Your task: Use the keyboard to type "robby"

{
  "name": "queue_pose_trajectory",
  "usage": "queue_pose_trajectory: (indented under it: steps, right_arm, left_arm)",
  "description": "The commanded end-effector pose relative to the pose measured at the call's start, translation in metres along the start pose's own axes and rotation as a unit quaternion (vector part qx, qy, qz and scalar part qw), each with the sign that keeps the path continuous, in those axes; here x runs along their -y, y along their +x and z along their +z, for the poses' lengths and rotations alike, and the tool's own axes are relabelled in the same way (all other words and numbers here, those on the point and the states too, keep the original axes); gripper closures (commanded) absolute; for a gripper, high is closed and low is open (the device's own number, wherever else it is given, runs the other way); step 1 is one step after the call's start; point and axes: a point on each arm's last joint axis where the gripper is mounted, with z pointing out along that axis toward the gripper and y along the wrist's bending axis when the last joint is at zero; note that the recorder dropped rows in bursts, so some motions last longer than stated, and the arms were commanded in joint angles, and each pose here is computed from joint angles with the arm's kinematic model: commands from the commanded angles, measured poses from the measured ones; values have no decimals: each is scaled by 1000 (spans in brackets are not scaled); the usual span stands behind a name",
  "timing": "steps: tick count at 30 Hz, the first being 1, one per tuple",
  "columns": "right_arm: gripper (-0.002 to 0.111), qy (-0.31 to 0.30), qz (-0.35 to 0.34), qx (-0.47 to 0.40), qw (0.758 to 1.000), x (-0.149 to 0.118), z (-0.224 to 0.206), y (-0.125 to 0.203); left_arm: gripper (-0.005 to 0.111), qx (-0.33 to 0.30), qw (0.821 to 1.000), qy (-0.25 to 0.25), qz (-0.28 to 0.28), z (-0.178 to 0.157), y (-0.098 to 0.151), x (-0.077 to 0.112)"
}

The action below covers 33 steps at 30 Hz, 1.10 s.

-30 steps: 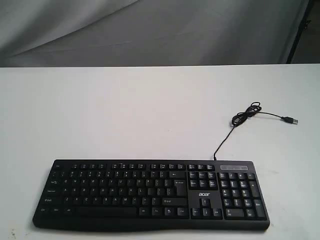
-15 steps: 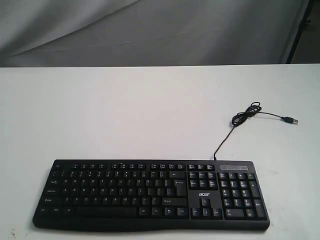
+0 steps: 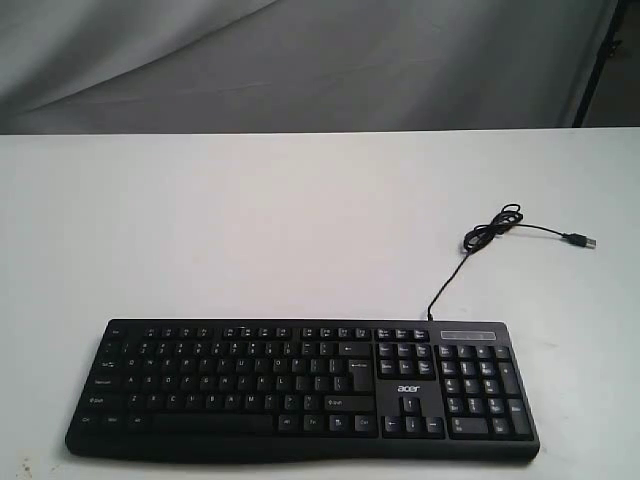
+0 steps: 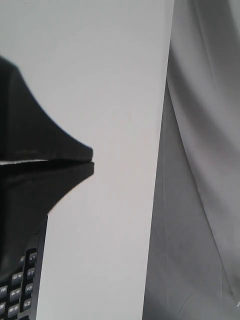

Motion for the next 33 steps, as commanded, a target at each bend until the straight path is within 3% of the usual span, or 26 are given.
queue_pose_trajectory:
  steps: [1, 4, 8, 15, 22, 27, 33]
  right_arm:
    - [108, 8, -8, -24, 1000, 1, 9, -25]
    - [108, 7, 4, -50, 999, 1, 23, -34]
    - [108, -22, 94, -107, 990, -6, 42, -30]
    - [108, -115, -13, -226, 967, -31, 73, -48]
    - [108, -262, -144, -280, 912, -108, 136, -71]
    - [108, -313, -199, -310, 875, -165, 178, -59]
    - [108, -348, -228, -312, 854, -220, 210, -27]
  left_arm:
    - [107, 0, 1000, 3, -6, 0, 1, 0]
    - [107, 0, 1000, 3, -6, 0, 1, 0]
    - [107, 0, 1000, 3, -6, 0, 1, 0]
    - [107, 0, 1000, 3, -6, 0, 1, 0]
    - [107, 0, 1000, 3, -6, 0, 1, 0]
    - [107, 0, 1000, 3, -6, 0, 1, 0]
    - [107, 0, 1000, 3, -6, 0, 1, 0]
